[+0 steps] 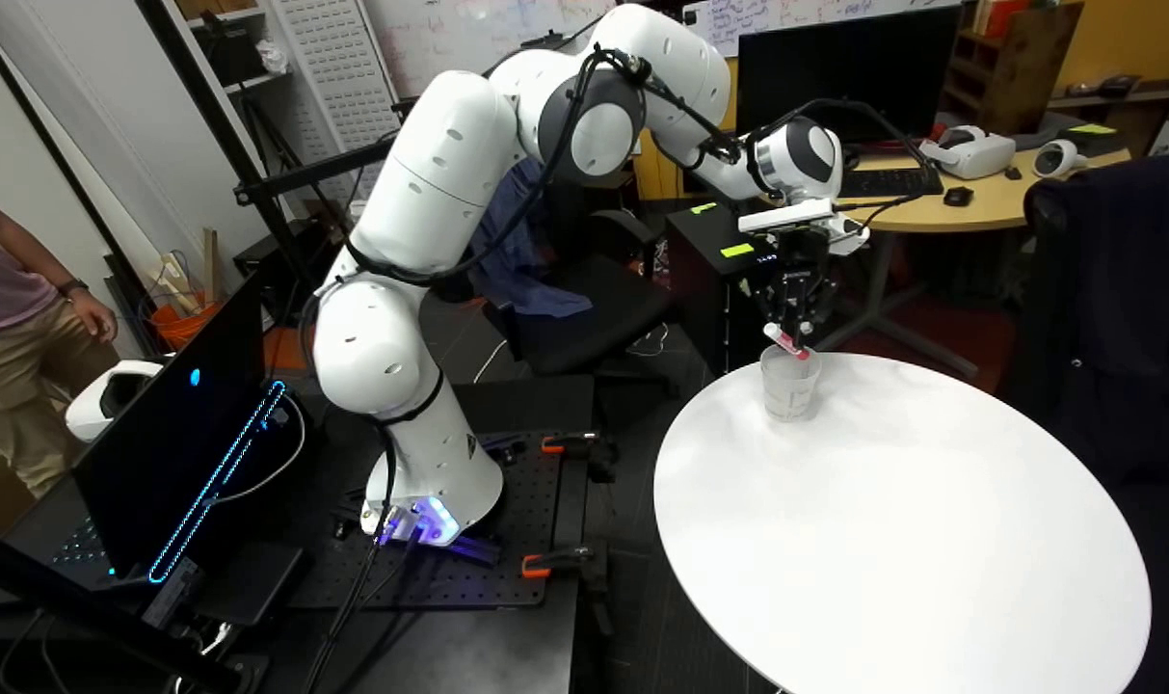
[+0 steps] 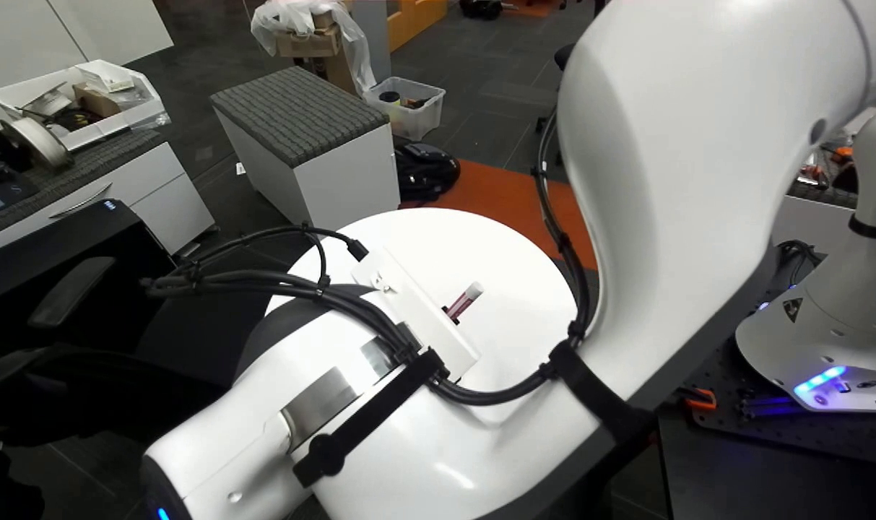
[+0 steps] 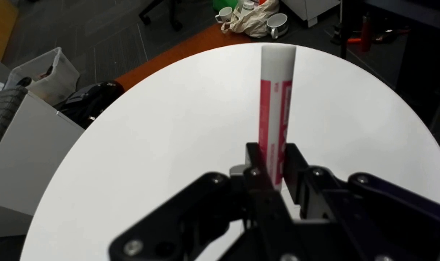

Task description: Put the marker in the cup

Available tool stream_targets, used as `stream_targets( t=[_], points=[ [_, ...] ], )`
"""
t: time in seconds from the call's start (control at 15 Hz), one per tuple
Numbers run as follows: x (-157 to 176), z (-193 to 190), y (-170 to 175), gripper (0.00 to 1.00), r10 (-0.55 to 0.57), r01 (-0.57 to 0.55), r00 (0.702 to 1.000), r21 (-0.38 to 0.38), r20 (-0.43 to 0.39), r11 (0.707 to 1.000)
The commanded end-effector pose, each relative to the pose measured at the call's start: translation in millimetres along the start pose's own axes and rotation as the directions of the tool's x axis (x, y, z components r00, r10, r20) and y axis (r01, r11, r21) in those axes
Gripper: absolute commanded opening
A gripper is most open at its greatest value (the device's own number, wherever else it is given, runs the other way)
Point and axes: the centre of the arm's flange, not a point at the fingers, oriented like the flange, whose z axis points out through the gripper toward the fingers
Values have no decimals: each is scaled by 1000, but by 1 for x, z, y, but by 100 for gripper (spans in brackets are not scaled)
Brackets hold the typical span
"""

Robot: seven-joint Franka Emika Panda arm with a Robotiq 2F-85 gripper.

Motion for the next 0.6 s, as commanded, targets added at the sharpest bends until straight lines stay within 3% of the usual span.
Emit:
stream_targets(
  t=[0.0,0.53],
  points=[
    [15,-12,2,5,-67,66,998,15,15,998],
    [42,-11,-4,5,-144,143,989,51,22,988]
  ],
)
